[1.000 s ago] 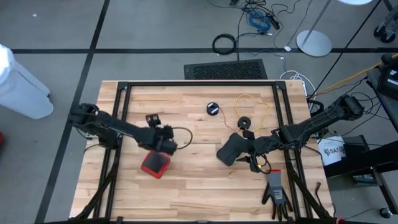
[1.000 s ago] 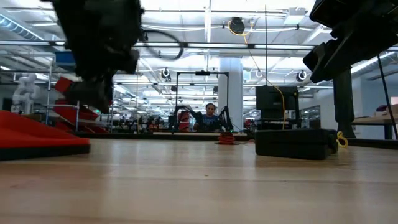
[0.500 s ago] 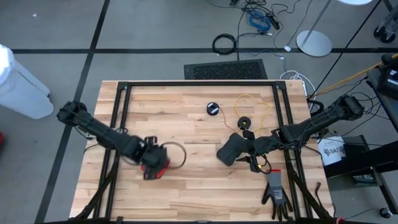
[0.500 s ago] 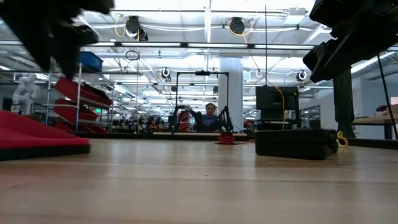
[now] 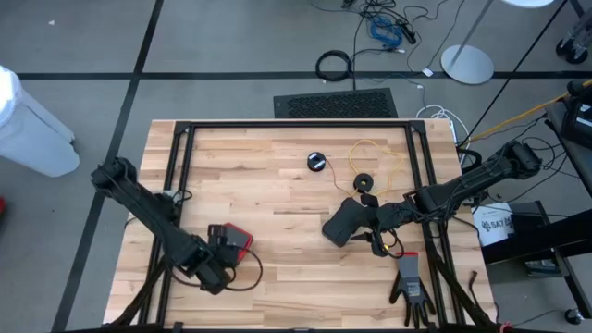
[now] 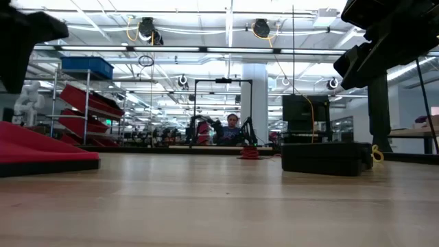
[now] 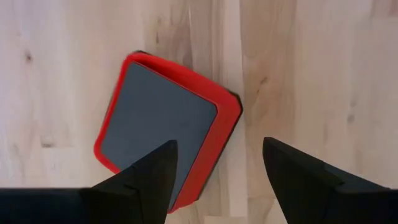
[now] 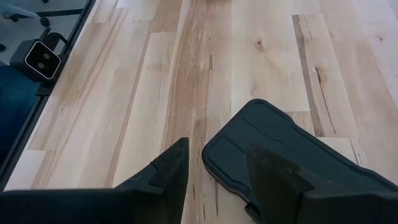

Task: Coil cords
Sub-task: Move the black-red case to the top left

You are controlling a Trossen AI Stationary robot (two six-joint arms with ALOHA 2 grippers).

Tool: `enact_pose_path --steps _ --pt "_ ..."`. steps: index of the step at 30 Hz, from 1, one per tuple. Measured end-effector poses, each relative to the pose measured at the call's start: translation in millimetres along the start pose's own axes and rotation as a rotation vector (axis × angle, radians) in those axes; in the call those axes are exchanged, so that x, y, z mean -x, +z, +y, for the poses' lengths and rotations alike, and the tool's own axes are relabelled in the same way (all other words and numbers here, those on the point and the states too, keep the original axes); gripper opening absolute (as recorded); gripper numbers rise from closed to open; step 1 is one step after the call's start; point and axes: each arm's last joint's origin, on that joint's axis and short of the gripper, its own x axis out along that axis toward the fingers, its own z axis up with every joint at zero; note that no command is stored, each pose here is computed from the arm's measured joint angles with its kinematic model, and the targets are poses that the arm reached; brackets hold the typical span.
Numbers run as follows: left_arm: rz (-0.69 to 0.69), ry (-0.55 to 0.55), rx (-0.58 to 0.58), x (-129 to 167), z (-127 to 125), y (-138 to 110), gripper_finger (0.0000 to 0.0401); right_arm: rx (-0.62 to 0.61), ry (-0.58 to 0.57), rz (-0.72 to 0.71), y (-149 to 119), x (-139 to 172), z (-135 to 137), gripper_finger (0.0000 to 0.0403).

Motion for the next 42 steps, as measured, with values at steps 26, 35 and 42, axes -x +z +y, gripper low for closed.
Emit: enact_pose_path --steps 26,35,42 --pt "0.243 0.742 -0.177 -96.4 115.6 31.5 0.0244 0.002 -0.002 0.006 -0.6 0.0 -0.2 0.0146" --pt "0.202 0.765 -0.032 -113.3 198.8 54.3 0.0244 -0.048 -0.043 0.116 -11.4 0.7 -3.9 0.0146" --pt "0.127 0.759 0.126 -113.0 240.6 62.1 0.0244 -0.179 -0.079 0.302 -28.4 4.6 -7.9 0.0146"
